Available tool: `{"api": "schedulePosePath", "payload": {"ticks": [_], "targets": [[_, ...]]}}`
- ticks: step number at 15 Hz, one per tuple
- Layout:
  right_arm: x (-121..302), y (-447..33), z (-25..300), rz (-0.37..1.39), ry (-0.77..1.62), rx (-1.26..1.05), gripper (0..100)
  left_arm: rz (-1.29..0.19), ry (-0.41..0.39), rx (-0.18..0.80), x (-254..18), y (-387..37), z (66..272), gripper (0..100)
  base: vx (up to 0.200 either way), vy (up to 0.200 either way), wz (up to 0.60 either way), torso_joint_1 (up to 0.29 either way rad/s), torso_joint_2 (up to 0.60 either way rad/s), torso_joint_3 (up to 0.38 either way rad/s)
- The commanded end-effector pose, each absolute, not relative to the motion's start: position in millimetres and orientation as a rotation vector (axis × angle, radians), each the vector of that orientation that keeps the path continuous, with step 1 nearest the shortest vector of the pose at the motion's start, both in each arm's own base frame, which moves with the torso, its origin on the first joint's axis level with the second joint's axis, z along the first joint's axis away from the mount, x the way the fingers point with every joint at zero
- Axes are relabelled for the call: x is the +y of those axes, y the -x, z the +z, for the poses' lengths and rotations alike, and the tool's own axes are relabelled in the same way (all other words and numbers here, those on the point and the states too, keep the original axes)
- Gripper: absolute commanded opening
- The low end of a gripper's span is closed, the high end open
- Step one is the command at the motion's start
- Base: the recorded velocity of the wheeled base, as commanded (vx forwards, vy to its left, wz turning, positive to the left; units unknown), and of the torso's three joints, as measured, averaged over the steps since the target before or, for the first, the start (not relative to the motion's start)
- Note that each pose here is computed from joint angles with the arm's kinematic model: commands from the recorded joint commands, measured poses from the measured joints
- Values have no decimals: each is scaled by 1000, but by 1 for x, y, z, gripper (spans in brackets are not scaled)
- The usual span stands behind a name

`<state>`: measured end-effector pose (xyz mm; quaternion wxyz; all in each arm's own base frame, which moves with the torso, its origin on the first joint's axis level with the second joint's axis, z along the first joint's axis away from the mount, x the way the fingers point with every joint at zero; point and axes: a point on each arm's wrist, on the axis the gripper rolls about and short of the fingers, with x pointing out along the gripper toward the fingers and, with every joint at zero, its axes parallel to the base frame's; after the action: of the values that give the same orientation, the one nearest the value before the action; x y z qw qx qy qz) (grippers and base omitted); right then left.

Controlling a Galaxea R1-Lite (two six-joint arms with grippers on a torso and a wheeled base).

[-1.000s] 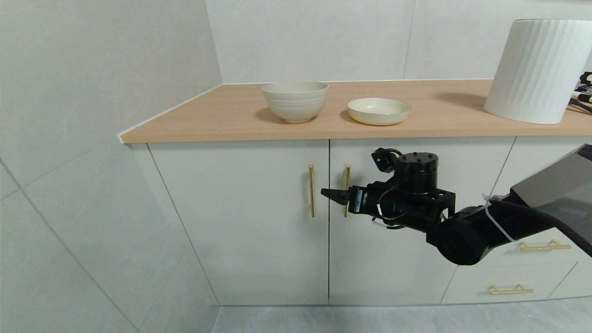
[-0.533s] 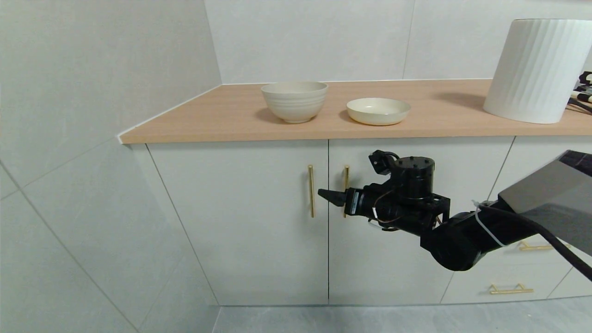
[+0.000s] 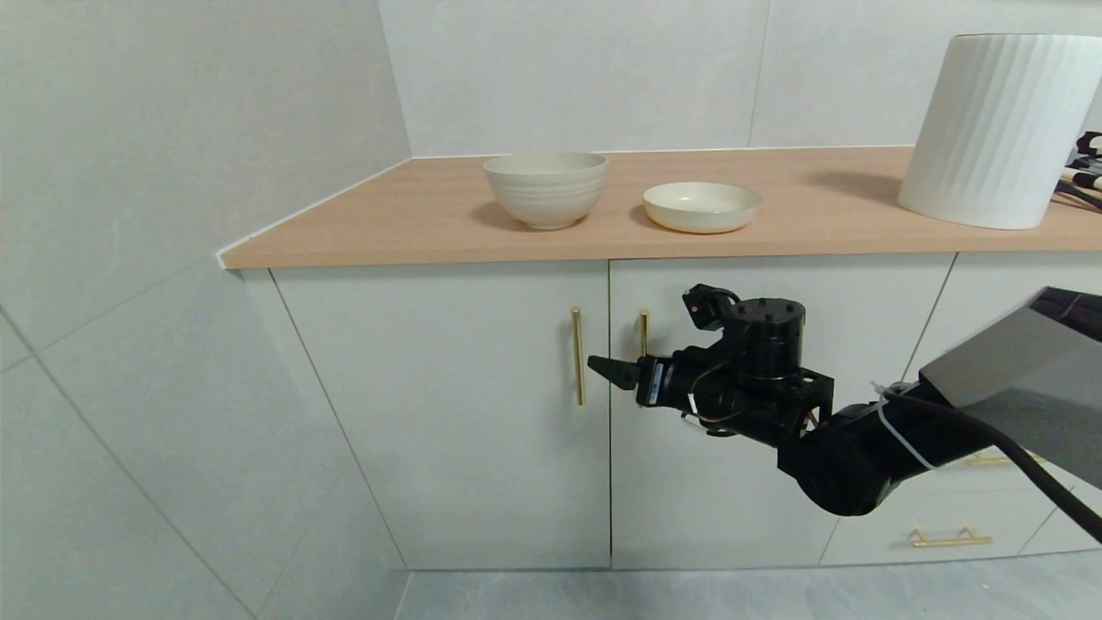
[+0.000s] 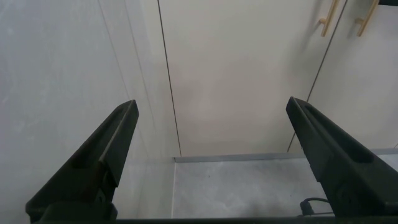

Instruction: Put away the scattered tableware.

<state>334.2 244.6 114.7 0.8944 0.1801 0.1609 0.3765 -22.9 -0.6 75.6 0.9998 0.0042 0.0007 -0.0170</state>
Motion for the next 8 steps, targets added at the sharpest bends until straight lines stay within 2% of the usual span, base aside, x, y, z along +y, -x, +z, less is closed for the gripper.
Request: {"api": "schedulePosePath", "payload": {"ticks": [1,8], "targets": [[244,-330,116,795,-374,341,100,-34,-8,3,-1,23,76,100,0,0,0,0,0,0],[236,-278,124,857,-352,409,100,-34,-8,3,-1,23,76,100,0,0,0,0,0,0]]}}
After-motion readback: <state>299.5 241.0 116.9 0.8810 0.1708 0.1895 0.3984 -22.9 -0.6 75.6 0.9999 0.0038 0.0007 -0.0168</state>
